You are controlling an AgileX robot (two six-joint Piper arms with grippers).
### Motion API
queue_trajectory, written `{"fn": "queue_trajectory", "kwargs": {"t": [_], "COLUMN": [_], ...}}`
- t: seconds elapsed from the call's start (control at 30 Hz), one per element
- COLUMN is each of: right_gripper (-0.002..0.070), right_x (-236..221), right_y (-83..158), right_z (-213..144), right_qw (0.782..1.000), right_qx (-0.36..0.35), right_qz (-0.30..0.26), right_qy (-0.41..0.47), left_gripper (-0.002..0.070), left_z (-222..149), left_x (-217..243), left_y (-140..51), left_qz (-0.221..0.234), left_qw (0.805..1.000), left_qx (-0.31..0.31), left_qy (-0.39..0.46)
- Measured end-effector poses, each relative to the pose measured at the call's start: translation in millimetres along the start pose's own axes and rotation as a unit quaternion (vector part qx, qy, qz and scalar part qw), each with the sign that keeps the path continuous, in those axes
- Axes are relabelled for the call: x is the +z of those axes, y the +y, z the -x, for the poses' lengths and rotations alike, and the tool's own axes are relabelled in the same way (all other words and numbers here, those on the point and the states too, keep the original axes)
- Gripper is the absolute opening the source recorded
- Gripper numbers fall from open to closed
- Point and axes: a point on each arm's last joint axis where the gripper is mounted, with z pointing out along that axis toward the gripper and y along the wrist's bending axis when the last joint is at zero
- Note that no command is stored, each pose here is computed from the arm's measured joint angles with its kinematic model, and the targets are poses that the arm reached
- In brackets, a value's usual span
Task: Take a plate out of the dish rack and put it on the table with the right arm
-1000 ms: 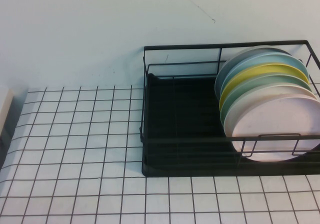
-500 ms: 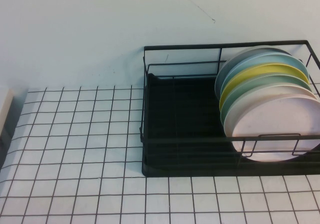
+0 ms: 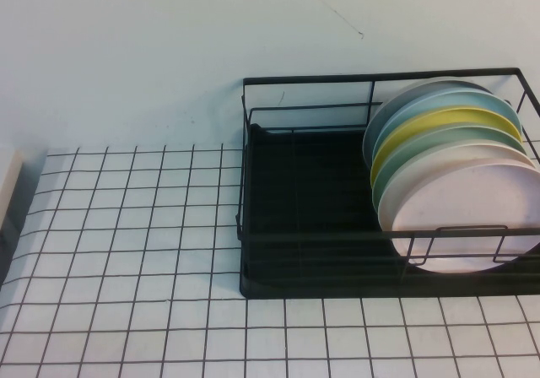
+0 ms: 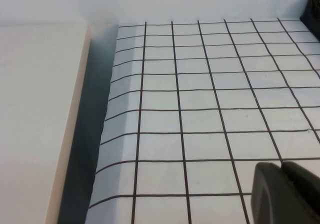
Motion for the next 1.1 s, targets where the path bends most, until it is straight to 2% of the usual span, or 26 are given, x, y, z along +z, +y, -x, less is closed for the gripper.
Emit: {"fn": "queue_trajectory", "kwargs": {"t": [1.1], "right_gripper": [-0.0003], "right_x": [0.7], "right_y": [-1.1], "right_z": [2.7], "right_qw": [1.0], "right_qx": [-0.01], "right_qz": [-0.007], "right_qy": [-0.023], "left_gripper": [-0.0003], "left_z": [0.0], "left_x": [0.0], "left_y": [0.0], "left_qz": [0.0], "left_qw": [1.0], "left_qx": [0.0], "left_qy": [0.0]}}
